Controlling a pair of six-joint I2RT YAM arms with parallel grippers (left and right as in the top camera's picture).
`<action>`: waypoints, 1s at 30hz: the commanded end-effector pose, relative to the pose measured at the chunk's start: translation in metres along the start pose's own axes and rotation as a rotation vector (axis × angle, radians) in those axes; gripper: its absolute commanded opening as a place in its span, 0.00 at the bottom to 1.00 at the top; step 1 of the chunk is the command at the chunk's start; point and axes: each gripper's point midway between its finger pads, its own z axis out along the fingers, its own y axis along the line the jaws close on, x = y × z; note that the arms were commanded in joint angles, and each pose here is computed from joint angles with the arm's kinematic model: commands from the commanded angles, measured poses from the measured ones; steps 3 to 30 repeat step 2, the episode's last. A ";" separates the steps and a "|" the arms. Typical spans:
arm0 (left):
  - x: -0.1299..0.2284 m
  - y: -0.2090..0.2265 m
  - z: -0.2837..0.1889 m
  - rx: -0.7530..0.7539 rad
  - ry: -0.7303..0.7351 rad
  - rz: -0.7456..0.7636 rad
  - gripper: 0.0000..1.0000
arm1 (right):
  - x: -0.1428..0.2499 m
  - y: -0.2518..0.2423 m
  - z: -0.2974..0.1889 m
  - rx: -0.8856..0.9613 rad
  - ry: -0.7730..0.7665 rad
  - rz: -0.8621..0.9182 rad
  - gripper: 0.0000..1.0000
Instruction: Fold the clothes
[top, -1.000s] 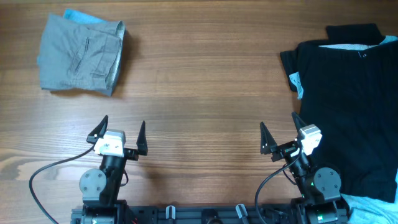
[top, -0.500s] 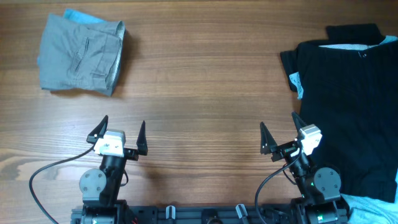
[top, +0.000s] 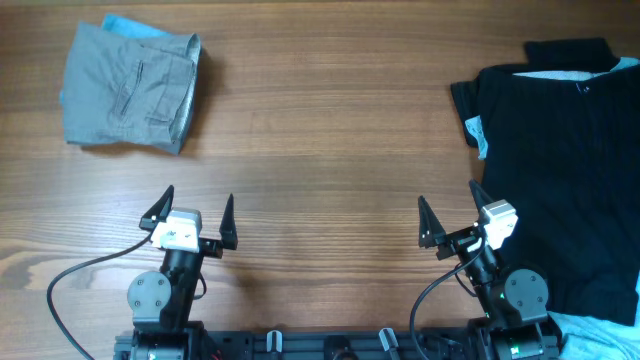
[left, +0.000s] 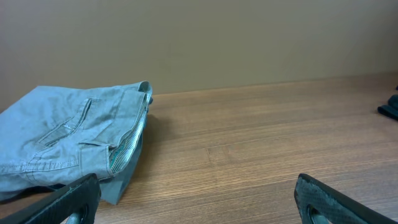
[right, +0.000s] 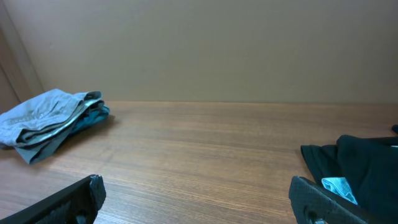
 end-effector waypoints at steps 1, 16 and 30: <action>0.002 -0.001 0.000 0.006 0.002 -0.011 1.00 | -0.002 -0.003 0.000 0.015 -0.010 0.009 0.99; 0.002 -0.001 0.000 0.006 0.002 -0.011 1.00 | -0.002 -0.003 0.000 0.015 -0.010 0.009 1.00; 0.002 -0.001 0.000 0.006 0.002 -0.011 1.00 | -0.002 -0.003 0.000 0.015 -0.010 0.009 1.00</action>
